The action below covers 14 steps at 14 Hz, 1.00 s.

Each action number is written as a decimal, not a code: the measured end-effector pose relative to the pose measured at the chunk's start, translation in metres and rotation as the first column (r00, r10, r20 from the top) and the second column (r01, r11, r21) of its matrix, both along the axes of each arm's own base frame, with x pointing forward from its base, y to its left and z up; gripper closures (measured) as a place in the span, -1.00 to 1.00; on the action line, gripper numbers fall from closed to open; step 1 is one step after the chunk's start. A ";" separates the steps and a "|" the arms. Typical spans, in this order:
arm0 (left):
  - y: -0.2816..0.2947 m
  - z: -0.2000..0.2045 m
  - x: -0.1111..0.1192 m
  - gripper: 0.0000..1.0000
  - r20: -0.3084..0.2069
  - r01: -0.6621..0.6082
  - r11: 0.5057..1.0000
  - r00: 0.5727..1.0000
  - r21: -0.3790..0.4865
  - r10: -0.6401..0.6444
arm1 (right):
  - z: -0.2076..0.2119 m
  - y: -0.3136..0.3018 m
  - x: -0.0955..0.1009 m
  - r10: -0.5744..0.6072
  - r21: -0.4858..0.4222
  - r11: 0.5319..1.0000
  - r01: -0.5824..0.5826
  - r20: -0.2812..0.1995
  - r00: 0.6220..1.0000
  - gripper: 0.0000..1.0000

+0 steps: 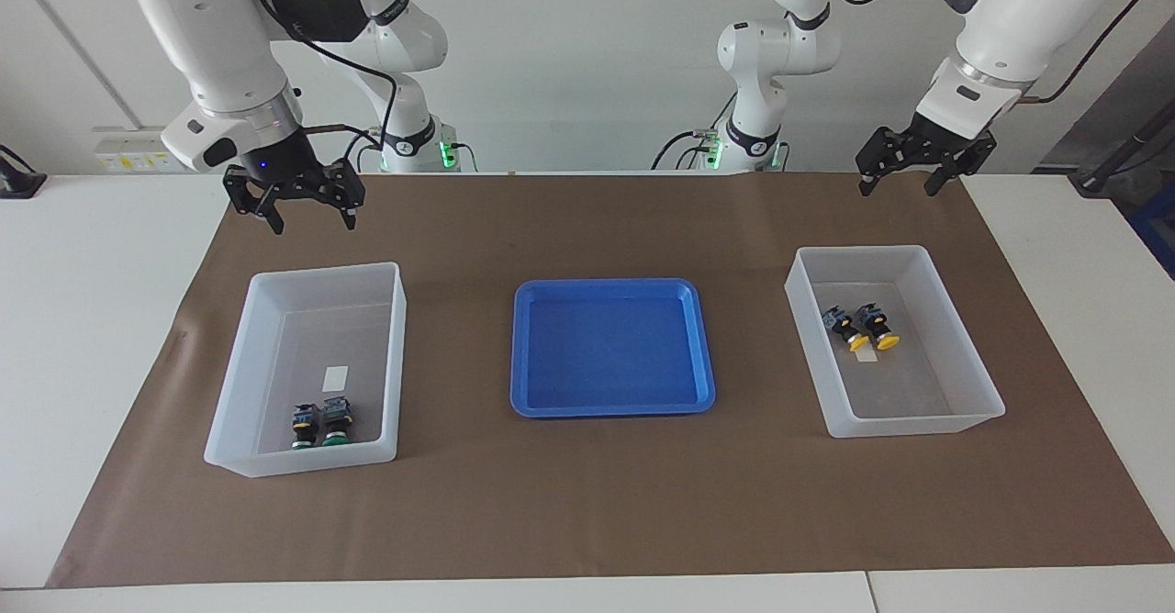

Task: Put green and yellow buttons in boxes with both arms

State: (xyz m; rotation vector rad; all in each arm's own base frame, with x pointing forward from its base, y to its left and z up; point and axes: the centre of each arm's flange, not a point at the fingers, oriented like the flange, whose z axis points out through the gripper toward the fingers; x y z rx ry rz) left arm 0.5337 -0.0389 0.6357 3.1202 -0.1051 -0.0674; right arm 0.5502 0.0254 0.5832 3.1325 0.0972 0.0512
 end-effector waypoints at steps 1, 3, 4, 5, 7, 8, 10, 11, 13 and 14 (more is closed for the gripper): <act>0.000 0.004 0.001 -1.00 0.006 0.000 1.000 1.000 -0.001 0.000 | 0.000 0.000 0.000 0.000 0.000 1.000 0.000 0.000 1.000 -1.00; -0.001 0.007 0.004 -1.00 0.014 0.001 1.000 1.000 -0.002 -0.001 | 0.000 0.000 0.000 0.000 -0.001 1.000 0.000 0.000 1.000 -1.00; -0.001 0.008 0.004 -1.00 0.015 0.001 1.000 1.000 -0.002 -0.001 | 0.000 -0.001 0.000 -0.001 -0.001 1.000 0.001 0.000 1.000 -1.00; -0.001 0.008 0.004 -1.00 0.016 0.001 1.000 1.000 -0.002 -0.001 | 0.000 -0.001 0.000 -0.002 -0.001 1.000 0.002 0.000 1.000 -1.00; 0.000 0.008 0.004 -1.00 0.016 0.000 1.000 1.000 -0.002 0.000 | 0.000 -0.001 0.000 -0.002 -0.001 1.000 0.002 0.000 1.000 -1.00; 0.000 0.008 0.004 -1.00 0.016 0.000 1.000 1.000 -0.002 0.001 | 0.000 -0.001 0.000 -0.002 -0.001 1.000 0.002 0.000 1.000 -1.00; 0.000 0.008 0.004 -1.00 0.015 0.000 1.000 1.000 -0.002 0.000 | 0.000 -0.001 0.000 -0.002 -0.001 1.000 0.002 -0.001 1.000 -1.00; 0.000 0.008 0.004 -1.00 0.015 0.000 1.000 1.000 -0.002 0.000 | 0.000 -0.001 0.000 -0.002 -0.001 1.000 0.002 -0.001 1.000 -1.00; 0.000 0.008 0.004 -1.00 0.015 0.000 1.000 1.000 -0.003 0.000 | 0.000 -0.001 0.000 -0.002 -0.002 1.000 0.002 -0.001 1.000 -1.00; 0.000 0.008 0.004 -1.00 0.015 0.000 1.000 1.000 -0.003 0.000 | 0.000 -0.001 0.000 -0.002 -0.002 1.000 0.002 -0.001 1.000 -1.00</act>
